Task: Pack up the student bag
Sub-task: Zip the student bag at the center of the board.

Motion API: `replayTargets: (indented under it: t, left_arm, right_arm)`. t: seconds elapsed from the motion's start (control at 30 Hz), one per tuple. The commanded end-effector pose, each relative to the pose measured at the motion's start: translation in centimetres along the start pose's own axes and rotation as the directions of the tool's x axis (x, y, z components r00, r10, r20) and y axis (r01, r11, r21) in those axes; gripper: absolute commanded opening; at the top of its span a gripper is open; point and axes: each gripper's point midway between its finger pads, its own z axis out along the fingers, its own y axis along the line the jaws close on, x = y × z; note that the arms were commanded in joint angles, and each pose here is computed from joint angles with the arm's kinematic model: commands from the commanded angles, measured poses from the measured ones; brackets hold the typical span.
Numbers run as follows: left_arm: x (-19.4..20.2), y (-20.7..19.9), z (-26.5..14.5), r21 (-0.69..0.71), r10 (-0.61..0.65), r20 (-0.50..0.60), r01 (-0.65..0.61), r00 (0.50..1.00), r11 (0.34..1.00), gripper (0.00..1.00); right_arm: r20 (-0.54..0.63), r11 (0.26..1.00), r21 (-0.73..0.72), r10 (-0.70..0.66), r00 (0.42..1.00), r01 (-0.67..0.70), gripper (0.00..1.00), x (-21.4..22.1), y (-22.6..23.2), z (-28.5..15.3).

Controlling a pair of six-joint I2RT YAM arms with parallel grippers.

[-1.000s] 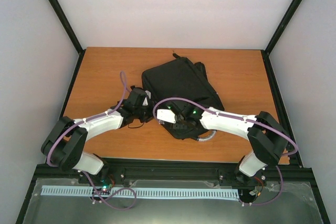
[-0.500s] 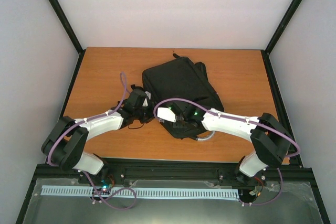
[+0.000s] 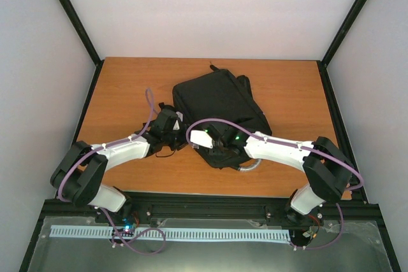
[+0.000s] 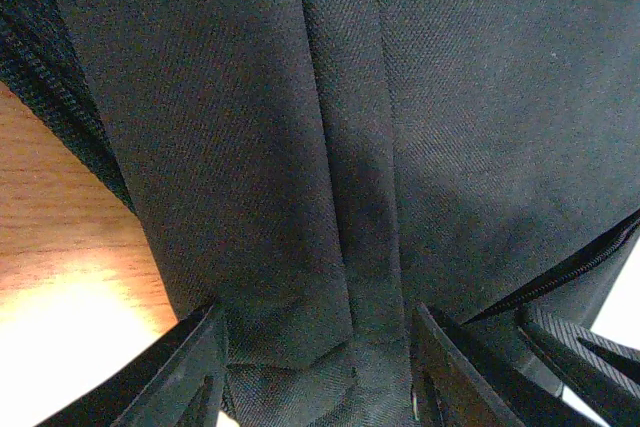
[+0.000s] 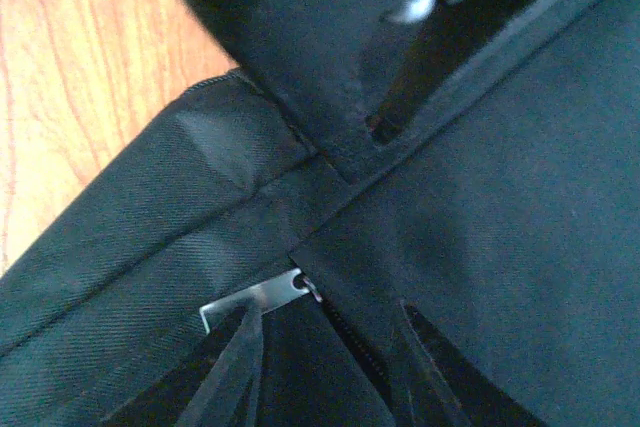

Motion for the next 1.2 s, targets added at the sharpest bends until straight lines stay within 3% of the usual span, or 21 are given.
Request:
replayTargets:
  t: [0.0,0.63,0.77,0.93,1.17]
  left_arm:
    - [-0.3,0.2,0.3,0.003,-0.006,0.011,0.006,1.000,1.000,0.51]
    - [-0.2,0.2,0.6,0.008,-0.008,0.002,0.008,1.000,1.000,0.51]
    - [-0.1,0.3,0.6,0.005,-0.010,-0.001,0.010,1.000,1.000,0.51]
    - [-0.1,0.4,0.7,0.001,-0.008,-0.003,0.008,1.000,1.000,0.50]
    - [-0.2,0.4,0.7,0.002,-0.010,-0.001,0.010,1.000,1.000,0.50]
  right_arm:
    - [0.052,0.999,-0.041,-0.013,0.999,0.015,0.38,-1.2,0.4,-0.6]
    - [-0.027,0.989,-0.072,-0.134,0.991,0.132,0.53,0.7,2.1,2.2]
    - [-0.041,0.993,0.045,-0.104,0.994,0.106,0.44,0.7,0.1,2.4]
    - [0.032,0.986,0.153,-0.065,0.997,0.059,0.35,-1.0,-2.5,0.3]
    - [0.067,0.990,0.136,-0.033,0.997,0.024,0.30,-1.6,-2.5,-0.3]
